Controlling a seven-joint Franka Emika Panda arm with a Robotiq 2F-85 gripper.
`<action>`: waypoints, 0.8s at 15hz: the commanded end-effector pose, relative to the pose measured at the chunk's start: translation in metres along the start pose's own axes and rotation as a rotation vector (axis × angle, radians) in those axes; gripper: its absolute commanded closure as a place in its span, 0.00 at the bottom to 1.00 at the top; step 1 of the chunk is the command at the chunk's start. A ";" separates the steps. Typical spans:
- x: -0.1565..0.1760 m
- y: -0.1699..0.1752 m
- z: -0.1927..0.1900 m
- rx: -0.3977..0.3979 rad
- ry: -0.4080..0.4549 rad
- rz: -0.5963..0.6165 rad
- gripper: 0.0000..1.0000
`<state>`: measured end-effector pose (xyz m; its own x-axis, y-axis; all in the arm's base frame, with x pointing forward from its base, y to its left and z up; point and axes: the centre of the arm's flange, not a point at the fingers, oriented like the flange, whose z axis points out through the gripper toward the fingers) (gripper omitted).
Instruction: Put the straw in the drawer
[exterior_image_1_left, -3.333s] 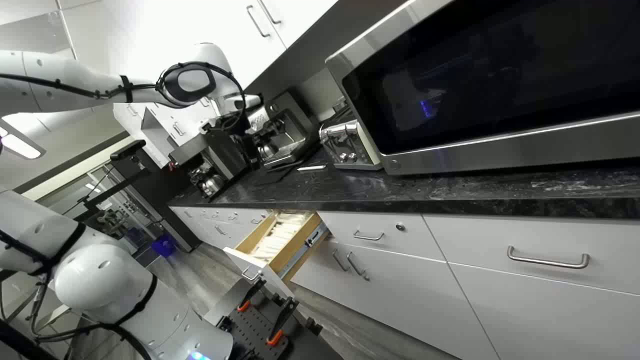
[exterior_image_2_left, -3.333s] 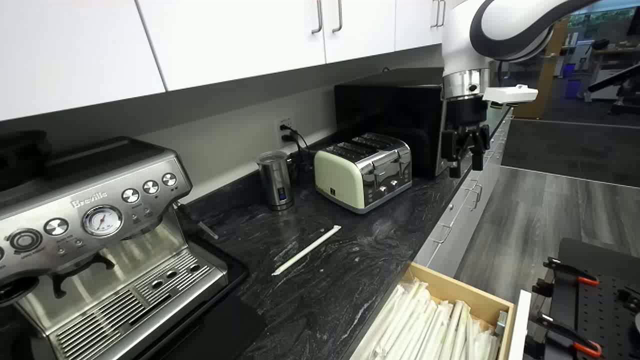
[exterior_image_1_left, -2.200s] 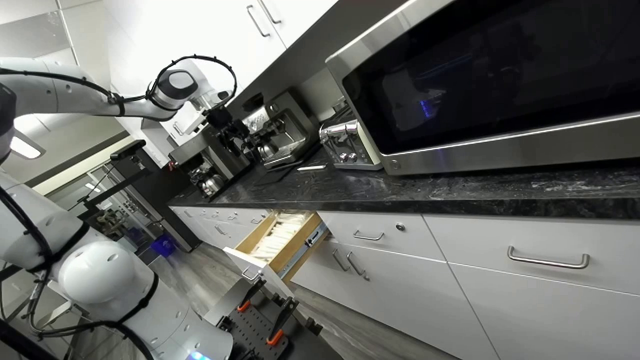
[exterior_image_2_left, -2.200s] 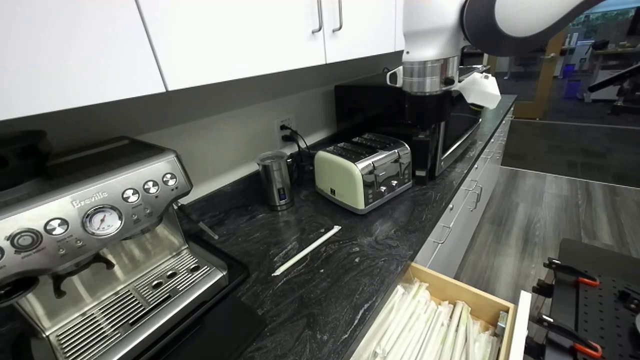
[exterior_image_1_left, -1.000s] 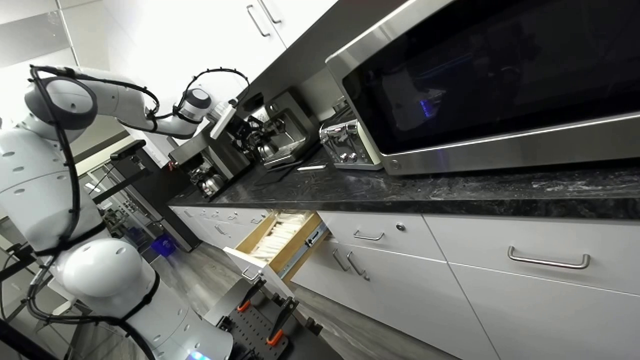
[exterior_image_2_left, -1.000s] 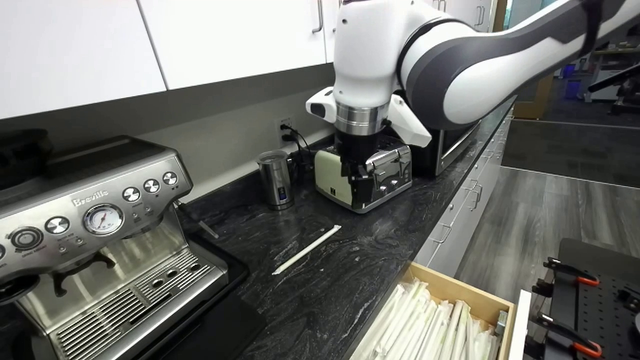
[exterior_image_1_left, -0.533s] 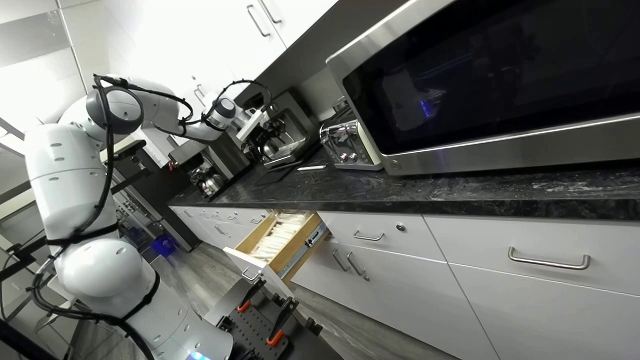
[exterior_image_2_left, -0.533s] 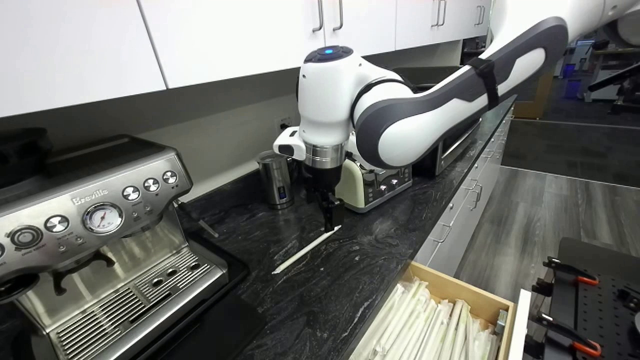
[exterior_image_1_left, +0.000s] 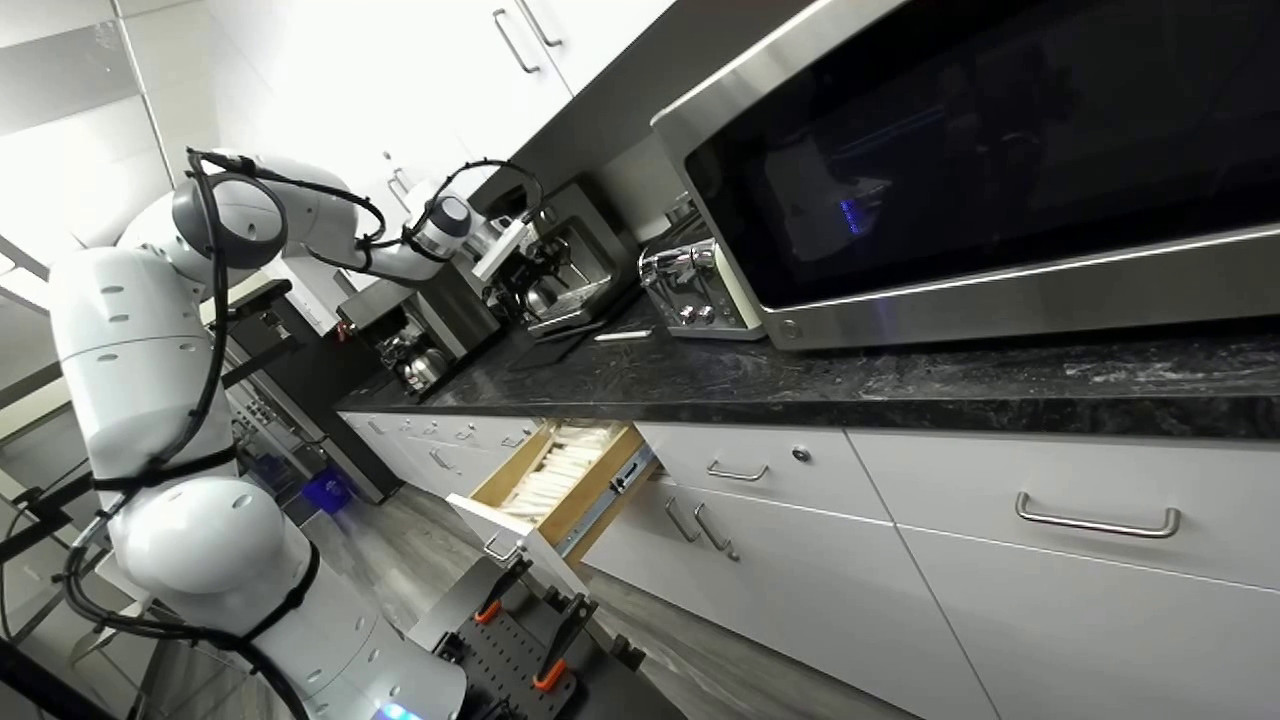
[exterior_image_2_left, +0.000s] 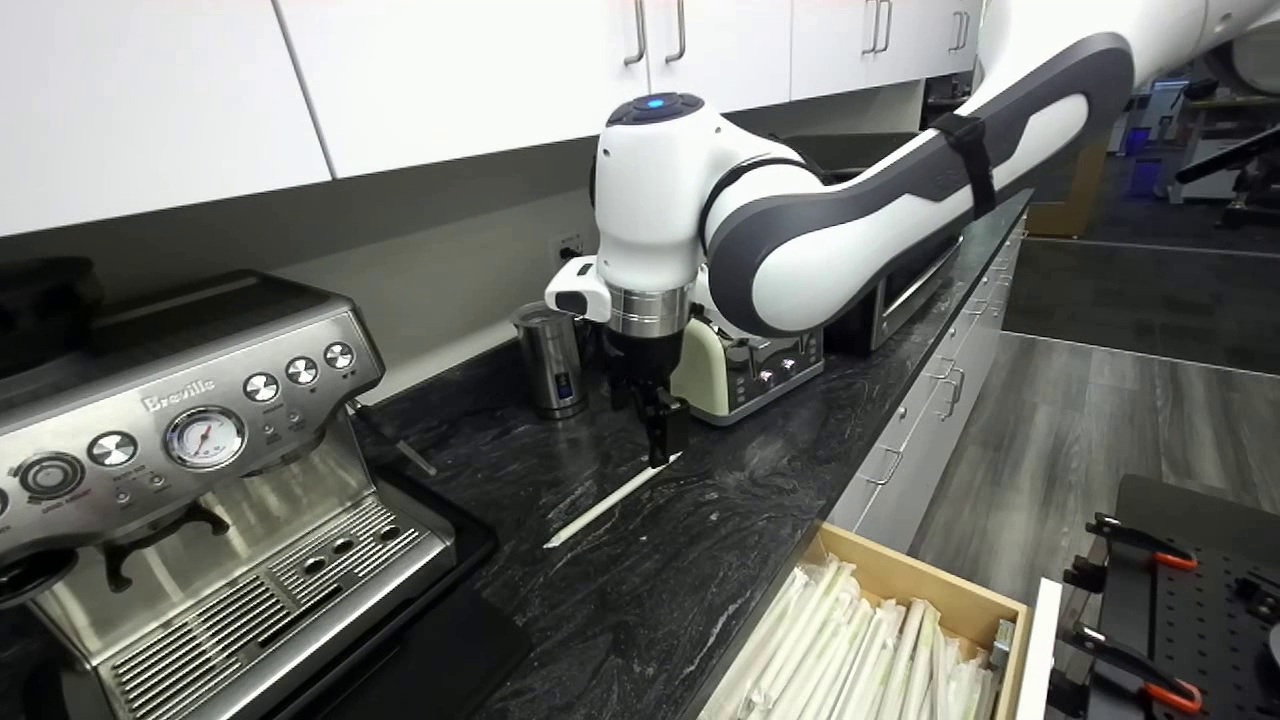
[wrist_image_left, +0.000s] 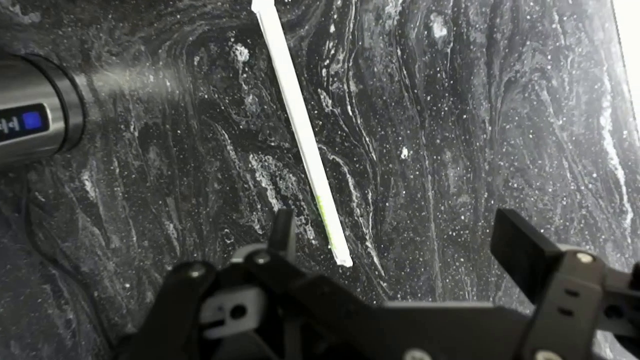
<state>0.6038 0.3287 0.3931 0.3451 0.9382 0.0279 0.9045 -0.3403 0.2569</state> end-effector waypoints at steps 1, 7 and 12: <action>-0.005 0.038 0.029 0.075 -0.065 -0.143 0.00; -0.007 0.072 0.092 0.182 -0.029 -0.306 0.00; -0.001 0.073 0.120 0.233 0.029 -0.348 0.00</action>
<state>0.6806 0.2891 0.2974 0.0223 0.9997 -0.0130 0.9978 -0.0214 0.0629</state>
